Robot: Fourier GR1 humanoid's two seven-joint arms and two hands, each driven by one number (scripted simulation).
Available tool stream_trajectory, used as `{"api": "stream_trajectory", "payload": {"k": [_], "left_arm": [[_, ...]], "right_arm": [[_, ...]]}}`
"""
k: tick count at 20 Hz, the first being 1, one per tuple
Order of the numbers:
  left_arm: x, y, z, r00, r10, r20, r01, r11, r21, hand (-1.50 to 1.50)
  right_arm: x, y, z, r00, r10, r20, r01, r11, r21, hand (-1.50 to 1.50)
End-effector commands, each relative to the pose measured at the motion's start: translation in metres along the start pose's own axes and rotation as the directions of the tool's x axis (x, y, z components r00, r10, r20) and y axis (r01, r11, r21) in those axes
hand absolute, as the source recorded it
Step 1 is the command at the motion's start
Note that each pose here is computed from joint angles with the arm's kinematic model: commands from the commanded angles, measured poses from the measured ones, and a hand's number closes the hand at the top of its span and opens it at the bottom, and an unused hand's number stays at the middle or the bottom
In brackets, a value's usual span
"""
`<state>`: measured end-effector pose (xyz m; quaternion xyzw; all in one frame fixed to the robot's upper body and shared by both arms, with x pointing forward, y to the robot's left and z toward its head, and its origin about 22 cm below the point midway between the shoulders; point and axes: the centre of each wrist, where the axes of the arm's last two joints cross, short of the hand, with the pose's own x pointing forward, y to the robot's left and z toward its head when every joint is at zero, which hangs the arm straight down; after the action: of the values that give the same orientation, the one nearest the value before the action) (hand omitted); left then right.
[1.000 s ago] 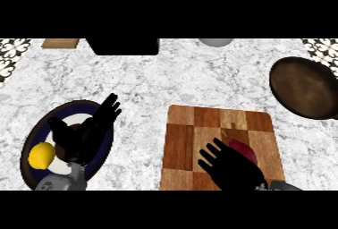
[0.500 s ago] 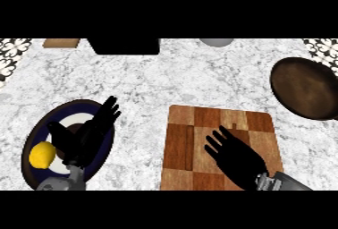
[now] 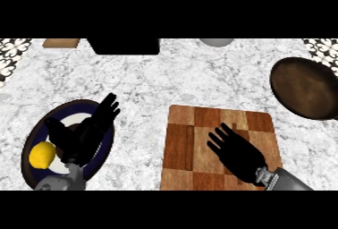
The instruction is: Pick the pear from the cutting board and place it in the pan
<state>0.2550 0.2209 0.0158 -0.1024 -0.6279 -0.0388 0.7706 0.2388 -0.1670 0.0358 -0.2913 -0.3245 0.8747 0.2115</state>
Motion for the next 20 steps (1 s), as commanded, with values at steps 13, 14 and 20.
{"api": "stream_trajectory", "payload": {"k": [13, 14, 20], "left_arm": [[-0.002, 0.001, 0.002, 1.000, 0.004, 0.001, -0.004, 1.000, 0.023, 0.00], [-0.011, 0.008, 0.006, 1.000, 0.005, -0.010, -0.005, 0.999, 0.049, 0.00], [-0.002, 0.010, 0.004, 1.000, 0.011, -0.003, -0.011, 0.999, 0.043, 0.00]], "right_arm": [[-0.013, 0.029, -0.032, 0.918, -0.350, -0.187, 0.327, 0.934, -0.142, 1.50], [-0.025, 0.029, -0.032, 0.847, -0.466, -0.256, 0.436, 0.884, -0.166, 1.50], [-0.002, 0.021, -0.047, 0.439, -0.744, -0.505, 0.658, 0.648, -0.383, 1.50]]}}
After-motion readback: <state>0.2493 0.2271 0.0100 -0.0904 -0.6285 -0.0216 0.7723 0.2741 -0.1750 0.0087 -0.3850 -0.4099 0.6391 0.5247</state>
